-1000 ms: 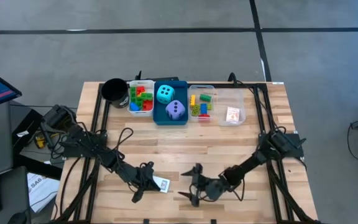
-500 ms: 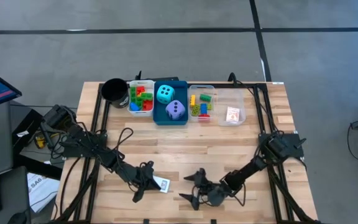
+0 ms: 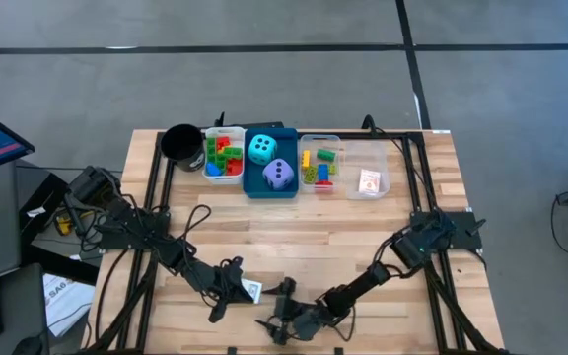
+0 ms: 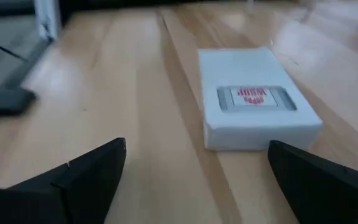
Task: Pick & Place Toys
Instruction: Put the blue deck of cards into the right transparent bin, then return to Home Position
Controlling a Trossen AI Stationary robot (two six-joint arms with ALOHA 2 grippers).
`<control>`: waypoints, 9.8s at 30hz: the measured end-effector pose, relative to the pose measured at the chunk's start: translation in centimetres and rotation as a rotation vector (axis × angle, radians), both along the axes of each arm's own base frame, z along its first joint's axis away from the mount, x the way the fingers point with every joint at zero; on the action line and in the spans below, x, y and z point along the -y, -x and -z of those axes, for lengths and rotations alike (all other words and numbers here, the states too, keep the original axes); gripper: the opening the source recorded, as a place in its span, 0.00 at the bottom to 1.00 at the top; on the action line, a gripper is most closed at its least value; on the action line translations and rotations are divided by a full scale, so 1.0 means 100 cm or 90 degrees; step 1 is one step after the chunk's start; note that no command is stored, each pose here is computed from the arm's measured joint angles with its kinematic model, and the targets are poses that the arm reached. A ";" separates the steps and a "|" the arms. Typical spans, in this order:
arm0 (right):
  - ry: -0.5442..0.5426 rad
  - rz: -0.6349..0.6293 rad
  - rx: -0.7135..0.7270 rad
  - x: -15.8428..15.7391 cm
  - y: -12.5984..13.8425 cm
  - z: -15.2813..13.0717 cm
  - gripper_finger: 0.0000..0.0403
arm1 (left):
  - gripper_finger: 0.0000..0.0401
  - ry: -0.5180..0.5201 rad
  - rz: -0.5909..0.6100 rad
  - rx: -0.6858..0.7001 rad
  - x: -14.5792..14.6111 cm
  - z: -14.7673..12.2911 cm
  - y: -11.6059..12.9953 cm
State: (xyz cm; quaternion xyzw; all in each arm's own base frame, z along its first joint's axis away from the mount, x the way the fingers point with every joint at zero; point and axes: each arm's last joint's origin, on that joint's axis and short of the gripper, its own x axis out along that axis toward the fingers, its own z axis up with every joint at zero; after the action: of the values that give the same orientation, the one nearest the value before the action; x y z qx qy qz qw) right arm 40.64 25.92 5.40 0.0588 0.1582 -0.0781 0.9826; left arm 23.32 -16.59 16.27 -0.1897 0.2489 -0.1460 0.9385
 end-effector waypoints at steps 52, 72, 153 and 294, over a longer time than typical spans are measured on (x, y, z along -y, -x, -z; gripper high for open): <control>0.018 -0.012 -0.042 0.050 -0.043 0.001 0.91 | 0.00 -0.014 0.028 0.012 0.021 0.000 0.017; -0.013 -0.013 -0.033 0.048 -0.042 -0.005 0.71 | 0.00 -0.032 0.000 0.021 0.016 -0.004 0.016; 0.082 0.940 -0.182 0.273 0.175 -0.123 0.85 | 0.00 -0.095 -0.188 0.169 -0.081 -0.069 0.121; -0.125 -0.218 0.212 0.248 0.307 -0.113 0.95 | 0.00 -0.231 -0.142 0.345 -0.101 -0.007 0.155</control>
State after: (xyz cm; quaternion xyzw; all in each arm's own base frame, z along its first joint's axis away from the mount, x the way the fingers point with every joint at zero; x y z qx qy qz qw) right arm 9.90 1.08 16.70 0.1385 0.0090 0.1158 0.9835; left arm 7.86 -6.46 17.00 -0.0001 -0.0096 -0.0407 0.9991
